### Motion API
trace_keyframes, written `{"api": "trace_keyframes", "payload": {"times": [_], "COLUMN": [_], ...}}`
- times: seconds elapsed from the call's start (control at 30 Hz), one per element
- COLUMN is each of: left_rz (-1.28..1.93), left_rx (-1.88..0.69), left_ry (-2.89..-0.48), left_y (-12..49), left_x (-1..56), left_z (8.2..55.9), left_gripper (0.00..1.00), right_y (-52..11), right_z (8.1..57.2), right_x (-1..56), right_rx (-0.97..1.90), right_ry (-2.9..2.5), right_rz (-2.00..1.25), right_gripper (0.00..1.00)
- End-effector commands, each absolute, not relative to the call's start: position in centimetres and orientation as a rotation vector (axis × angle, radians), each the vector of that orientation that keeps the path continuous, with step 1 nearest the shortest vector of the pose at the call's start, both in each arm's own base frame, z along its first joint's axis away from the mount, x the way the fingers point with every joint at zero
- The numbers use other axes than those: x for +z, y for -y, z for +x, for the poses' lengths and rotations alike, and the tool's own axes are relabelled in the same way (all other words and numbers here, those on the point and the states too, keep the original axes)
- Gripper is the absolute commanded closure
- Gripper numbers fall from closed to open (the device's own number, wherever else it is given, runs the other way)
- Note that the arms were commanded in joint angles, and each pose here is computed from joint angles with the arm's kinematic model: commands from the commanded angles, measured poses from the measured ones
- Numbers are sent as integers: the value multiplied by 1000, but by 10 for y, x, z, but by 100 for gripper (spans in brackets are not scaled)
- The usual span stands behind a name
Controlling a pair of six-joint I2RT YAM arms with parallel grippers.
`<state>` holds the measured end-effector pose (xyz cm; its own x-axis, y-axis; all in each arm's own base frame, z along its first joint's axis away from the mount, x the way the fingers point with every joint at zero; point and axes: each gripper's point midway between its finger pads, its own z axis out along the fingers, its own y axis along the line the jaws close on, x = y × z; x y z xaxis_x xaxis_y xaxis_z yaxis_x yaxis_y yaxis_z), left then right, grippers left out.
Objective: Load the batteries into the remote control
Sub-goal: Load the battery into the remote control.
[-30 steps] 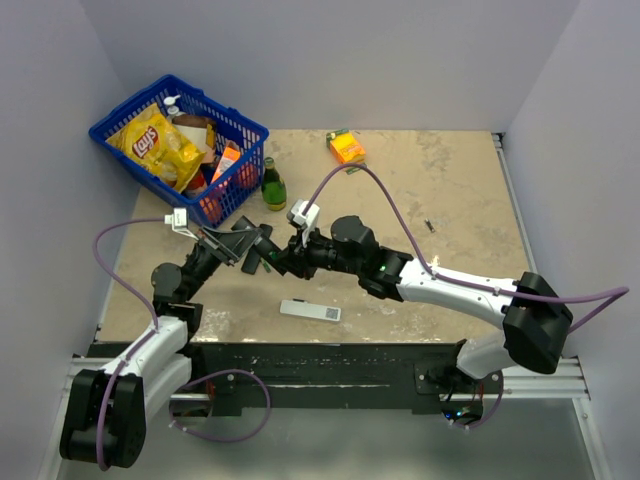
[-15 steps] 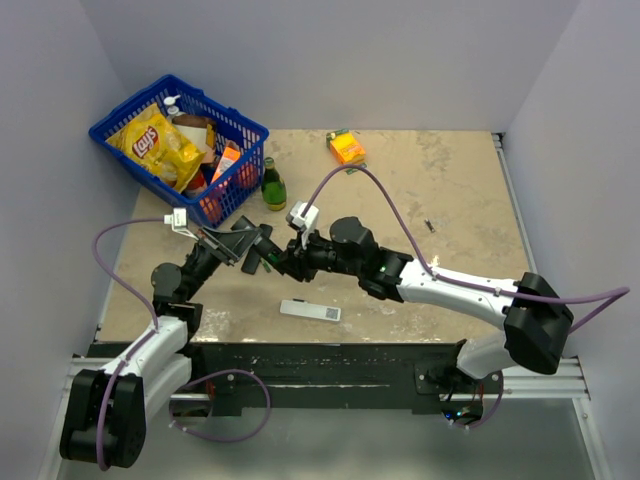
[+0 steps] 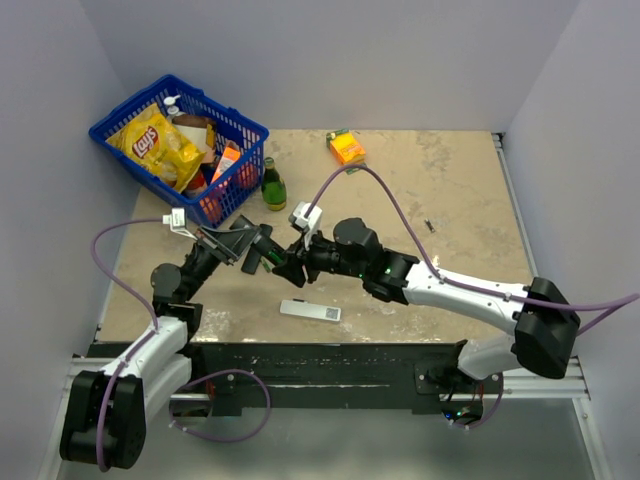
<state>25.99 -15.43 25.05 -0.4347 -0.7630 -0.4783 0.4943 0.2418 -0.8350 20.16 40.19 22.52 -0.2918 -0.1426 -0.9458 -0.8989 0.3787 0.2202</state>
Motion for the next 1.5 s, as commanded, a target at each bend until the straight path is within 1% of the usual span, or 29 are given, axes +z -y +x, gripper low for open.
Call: {"api": "trace_keyframes", "payload": {"times": [0.0,0.13,0.23,0.27,0.33,0.37,0.43,0.8,1.2,1.47], "left_rz": [-185,-186,-182,-182,-184,-184,-183,-171,-165,-159], "left_rx": [-1459,-1457,-1455,-1454,-1452,-1451,-1452,-1455,-1457,-1455], "left_ry": [-1311,-1314,-1311,-1316,-1316,-1314,-1315,-1293,-1292,-1287], "left_y": [154,154,154,154,154,154,154,154,154,154], "left_x": [281,280,281,279,279,279,279,285,285,287], "left_z": [252,252,252,252,252,252,253,252,250,250], "left_gripper": [100,100,100,100,100,100,100,100,100,100], "right_y": [-390,-386,-381,-378,-374,-372,-370,-378,-392,-394], "right_z": [213,217,219,222,224,225,226,229,235,238], "right_x": [248,258,270,274,285,286,290,268,255,252], "right_rx": [951,933,931,918,930,930,956,1090,1127,1134], "right_ry": [-1661,-1650,-1638,-1639,-1646,-1662,-1694,-1857,-1881,-1881], "right_rz": [-853,-812,-771,-742,-676,-650,-580,-303,-261,-232], "right_gripper": [49,44,36,29,21,11,2,2,2,6]}}
